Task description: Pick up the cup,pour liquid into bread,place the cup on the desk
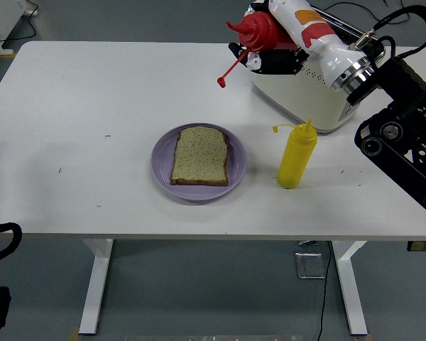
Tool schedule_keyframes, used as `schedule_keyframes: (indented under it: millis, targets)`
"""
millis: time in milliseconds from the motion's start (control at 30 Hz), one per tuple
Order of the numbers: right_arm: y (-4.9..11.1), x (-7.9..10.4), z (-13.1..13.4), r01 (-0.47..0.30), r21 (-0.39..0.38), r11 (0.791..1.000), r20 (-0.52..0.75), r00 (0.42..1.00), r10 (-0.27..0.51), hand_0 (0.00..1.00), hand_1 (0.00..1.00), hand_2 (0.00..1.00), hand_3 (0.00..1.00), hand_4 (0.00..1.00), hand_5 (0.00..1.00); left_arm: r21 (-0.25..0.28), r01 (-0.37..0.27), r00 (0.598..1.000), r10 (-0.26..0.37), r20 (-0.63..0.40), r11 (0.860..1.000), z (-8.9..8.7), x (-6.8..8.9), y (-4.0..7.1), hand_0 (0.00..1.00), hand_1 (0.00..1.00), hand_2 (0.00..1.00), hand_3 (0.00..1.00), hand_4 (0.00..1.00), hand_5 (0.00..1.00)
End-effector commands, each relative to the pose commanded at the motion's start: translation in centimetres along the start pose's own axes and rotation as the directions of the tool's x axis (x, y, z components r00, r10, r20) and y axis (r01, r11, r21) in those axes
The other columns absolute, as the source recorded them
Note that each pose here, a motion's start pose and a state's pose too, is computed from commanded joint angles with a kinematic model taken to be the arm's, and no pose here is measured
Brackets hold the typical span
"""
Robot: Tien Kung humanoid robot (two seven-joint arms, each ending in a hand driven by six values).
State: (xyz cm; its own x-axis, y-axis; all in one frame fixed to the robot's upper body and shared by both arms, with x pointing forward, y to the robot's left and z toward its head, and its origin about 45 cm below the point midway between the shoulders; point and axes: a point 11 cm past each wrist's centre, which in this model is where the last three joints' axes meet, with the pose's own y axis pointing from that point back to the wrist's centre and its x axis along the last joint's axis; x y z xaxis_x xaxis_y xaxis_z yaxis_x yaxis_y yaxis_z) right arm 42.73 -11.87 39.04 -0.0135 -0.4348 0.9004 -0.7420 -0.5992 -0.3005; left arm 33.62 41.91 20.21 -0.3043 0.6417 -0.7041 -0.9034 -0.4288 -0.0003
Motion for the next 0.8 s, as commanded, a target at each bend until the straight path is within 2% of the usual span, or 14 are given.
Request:
schedule_keyframes:
  millis: [200, 333, 400, 433, 667, 800]
  targets:
    - [-1.3, -1.3, -0.5, 0.034, 0.004, 0.999, -0.268, 0.963, -0.032, 0.002, 0.055, 0.215, 0.309, 0.679, 0.343, -0.001, -0.005, 1.0, 0.005, 0.0, 1.0, 0.0, 0.2, 0.1, 0.779, 0.731, 0.728, 0.682, 0.56, 0.998]
    - [-1.6, -3.4, -0.7, 0.105, 0.004, 0.995, -0.452, 0.887, -0.091, 0.002, 0.058, 0.216, 0.31, 0.674, 0.337, 0.001, -0.006, 1.0, 0.006, 0.001, 1.0, 0.0, 0.2, 0.1, 0.779, 0.729, 0.729, 0.682, 0.559, 0.998]
    - [-1.7, -3.8, -1.0, 0.117, 0.015, 0.993, -0.52, 0.849, -0.092, 0.002, 0.058, 0.216, 0.31, 0.674, 0.337, 0.001, -0.004, 1.0, 0.004, 0.002, 1.0, 0.0, 0.2, 0.1, 0.779, 0.729, 0.729, 0.682, 0.559, 0.998]
    - [-1.8, -3.8, -1.0, 0.117, 0.015, 0.993, -0.522, 0.848, -0.092, 0.002, 0.058, 0.219, 0.313, 0.666, 0.332, 0.002, -0.004, 1.0, 0.004, 0.002, 1.0, 0.0, 0.2, 0.1, 0.778, 0.728, 0.728, 0.683, 0.559, 0.998]
    - [-2.5, 0.1, 0.1, 0.004, -0.019, 1.0, -0.513, 0.858, -0.013, 0.002, 0.06, 0.219, 0.314, 0.663, 0.33, 0.001, -0.008, 1.0, 0.008, 0.003, 1.0, 0.0, 0.4, 0.2, 0.779, 0.73, 0.728, 0.682, 0.559, 0.998]
    - [-2.3, 0.1, 0.5, 0.004, -0.027, 1.0, -0.514, 0.858, -0.017, 0.002, 0.06, 0.219, 0.314, 0.663, 0.33, 0.003, -0.009, 1.0, 0.009, 0.004, 1.0, -0.1, 0.4, 0.2, 0.779, 0.73, 0.728, 0.682, 0.559, 0.998]
